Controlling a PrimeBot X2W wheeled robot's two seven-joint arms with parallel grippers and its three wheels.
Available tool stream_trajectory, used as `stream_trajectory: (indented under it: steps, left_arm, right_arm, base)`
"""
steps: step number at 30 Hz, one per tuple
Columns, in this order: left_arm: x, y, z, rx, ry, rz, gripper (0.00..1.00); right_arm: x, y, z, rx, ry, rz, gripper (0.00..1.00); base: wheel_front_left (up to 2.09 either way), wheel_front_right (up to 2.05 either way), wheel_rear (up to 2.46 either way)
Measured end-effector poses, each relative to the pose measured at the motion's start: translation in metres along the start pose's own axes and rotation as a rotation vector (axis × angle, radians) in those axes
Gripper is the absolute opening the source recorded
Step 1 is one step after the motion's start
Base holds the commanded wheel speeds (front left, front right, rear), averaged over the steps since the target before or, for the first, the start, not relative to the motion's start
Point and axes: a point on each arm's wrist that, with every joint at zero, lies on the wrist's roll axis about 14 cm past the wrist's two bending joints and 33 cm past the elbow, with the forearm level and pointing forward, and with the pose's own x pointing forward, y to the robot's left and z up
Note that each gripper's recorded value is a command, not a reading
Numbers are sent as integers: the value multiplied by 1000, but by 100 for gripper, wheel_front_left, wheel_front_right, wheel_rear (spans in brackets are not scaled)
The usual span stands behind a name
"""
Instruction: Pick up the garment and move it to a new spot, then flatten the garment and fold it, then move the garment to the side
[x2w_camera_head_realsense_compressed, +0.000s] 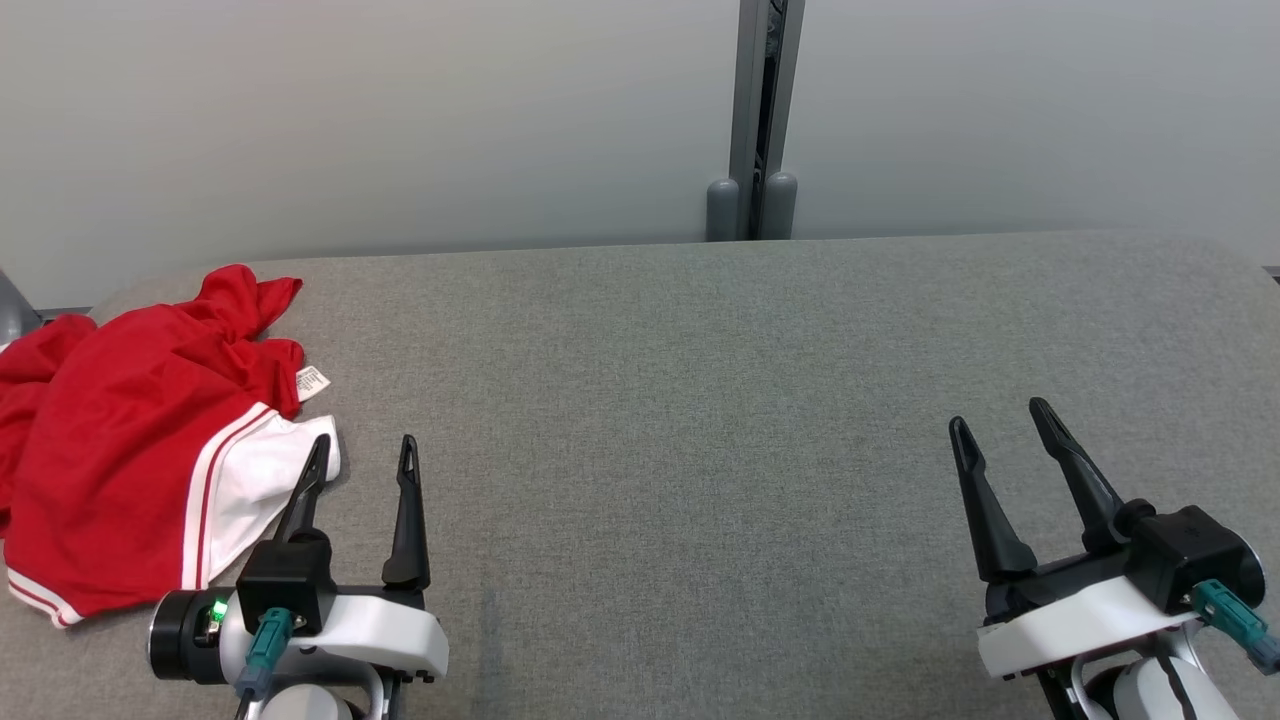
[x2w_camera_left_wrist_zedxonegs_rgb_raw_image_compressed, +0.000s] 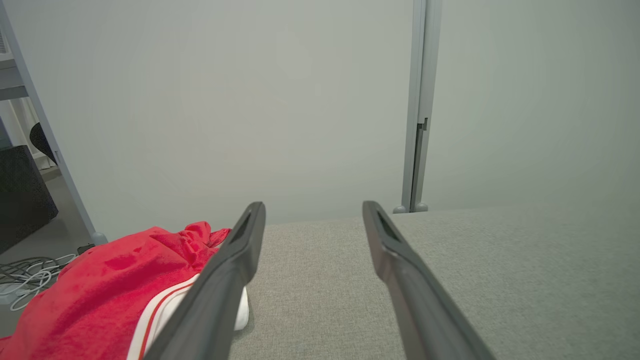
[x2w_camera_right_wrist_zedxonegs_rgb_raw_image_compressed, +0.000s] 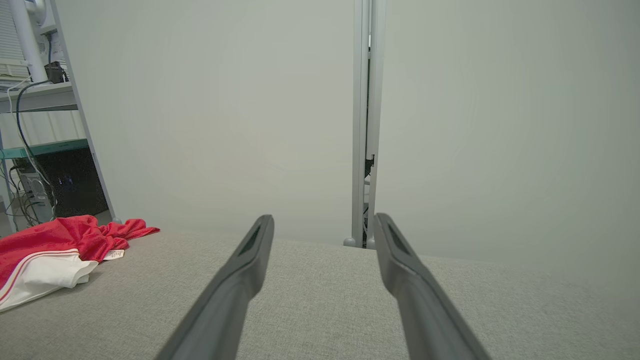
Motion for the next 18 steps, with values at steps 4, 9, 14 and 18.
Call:
stream_trajectory:
  steps: [4, 9, 14, 18]
  left_arm:
    - [0, 0, 0, -1, 2, 1, 100]
    - [-1, 1, -1, -2, 4, 3, 100]
    - [-1, 1, -2, -2, 6, 5, 100]
    - [-1, 2, -2, -4, 7, 7, 100]
  right_arm:
    - [0, 0, 0, 0, -1, 1, 100]
    - [0, 0, 1, 4, -2, 0, 100]
    - [1, 1, 1, 5, -4, 1, 100]
    - [1, 1, 1, 7, -4, 2, 100]
  base:
    - [0, 0, 0]
    - [0, 0, 0]
    - [0, 0, 0]
    - [0, 0, 0]
